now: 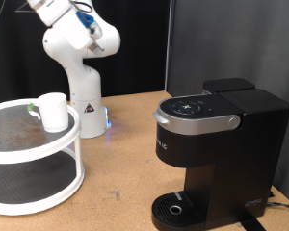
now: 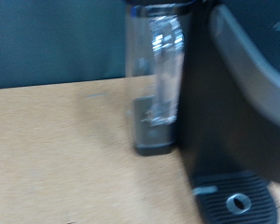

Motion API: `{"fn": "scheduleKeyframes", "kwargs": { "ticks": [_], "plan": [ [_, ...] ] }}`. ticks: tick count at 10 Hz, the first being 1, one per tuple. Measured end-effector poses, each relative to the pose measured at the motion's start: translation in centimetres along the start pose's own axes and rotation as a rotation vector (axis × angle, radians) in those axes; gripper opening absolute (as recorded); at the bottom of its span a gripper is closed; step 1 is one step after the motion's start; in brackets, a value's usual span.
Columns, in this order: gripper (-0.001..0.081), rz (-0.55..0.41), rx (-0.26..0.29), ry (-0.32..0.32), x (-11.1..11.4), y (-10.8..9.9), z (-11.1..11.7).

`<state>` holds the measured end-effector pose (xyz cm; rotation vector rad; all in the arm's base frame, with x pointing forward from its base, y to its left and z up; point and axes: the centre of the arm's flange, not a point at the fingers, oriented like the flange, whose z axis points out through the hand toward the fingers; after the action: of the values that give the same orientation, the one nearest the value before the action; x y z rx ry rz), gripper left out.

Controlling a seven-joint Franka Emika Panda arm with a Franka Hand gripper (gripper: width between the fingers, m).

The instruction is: Make a cup of coffee with the keurig machine

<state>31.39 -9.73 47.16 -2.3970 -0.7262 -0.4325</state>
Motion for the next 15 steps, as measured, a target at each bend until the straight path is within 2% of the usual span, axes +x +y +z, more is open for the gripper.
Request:
{"fn": "scheduleKeyframes", "kwargs": {
  "ticks": [2, 4, 6, 11, 13, 15],
  "plan": [
    [0.0000, 0.015, 0.025, -0.066, -2.1, -0.5, -1.4],
    [0.0000, 0.011, 0.028, -0.074, -2.3, -0.4, -1.2],
    [0.0000, -0.012, 0.032, -0.077, -3.5, 0.2, -1.6],
    [0.0000, -0.017, -0.011, 0.077, -8.6, 2.6, -6.6],
    [0.0000, 0.003, -0.036, 0.098, -10.4, 3.4, -8.6],
    [0.0000, 0.009, -0.047, 0.080, -11.9, 4.1, -9.7]
  ]
}}
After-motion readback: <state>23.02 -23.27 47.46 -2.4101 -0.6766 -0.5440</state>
